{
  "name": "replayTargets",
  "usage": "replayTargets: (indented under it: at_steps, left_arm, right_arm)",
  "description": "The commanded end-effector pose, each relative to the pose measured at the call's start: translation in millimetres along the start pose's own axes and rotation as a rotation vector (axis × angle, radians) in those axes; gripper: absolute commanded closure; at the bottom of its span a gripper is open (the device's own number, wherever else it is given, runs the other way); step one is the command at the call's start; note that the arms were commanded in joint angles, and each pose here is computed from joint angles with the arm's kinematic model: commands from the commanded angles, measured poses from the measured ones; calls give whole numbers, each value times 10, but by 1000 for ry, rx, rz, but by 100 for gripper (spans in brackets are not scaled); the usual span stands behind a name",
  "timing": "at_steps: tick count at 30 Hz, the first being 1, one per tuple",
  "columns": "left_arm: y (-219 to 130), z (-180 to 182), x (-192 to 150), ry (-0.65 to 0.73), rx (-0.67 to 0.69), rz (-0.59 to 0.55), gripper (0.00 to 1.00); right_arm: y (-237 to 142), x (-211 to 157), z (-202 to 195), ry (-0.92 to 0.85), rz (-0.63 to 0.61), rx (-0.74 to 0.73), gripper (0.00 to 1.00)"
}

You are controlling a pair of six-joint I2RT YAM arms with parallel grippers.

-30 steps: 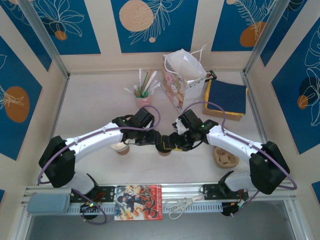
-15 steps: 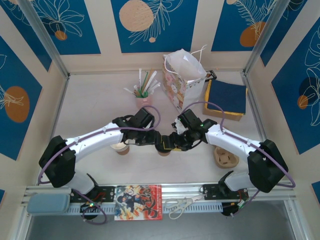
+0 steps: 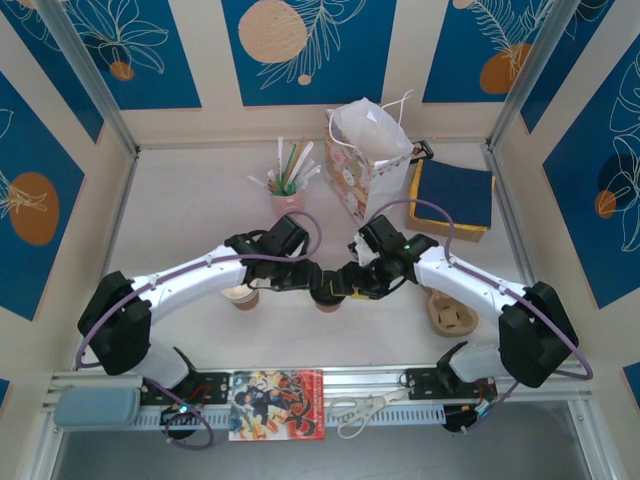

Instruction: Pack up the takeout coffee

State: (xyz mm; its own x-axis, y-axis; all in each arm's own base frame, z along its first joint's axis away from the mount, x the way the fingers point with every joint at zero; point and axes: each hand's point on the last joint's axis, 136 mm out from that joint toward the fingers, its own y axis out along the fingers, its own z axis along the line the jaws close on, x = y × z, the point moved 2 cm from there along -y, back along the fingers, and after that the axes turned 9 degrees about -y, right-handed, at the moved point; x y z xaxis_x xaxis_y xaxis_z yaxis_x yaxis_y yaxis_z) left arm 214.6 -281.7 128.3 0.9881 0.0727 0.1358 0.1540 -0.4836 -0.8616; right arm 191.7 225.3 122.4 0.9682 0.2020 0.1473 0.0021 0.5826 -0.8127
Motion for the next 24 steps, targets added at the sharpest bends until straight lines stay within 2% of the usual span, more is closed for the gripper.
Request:
replayTargets:
  at_steps: [1,9,16,24]
  left_arm:
    - [136,317,-184,-5,138,76,56]
    - [155,305,-191,-2,136,82,57]
    - [183,323,-207,-4,143,86,58]
    - [172,298,-197,-1,140,81,58]
  right_arm:
    - [-146,20,30,-3,-24,25,43]
    - [-20,13,-49,17,10,41,54]
    - [126,-126,-234,59,70,-11,63]
    - [156,-220,-346,83,93,-55,63]
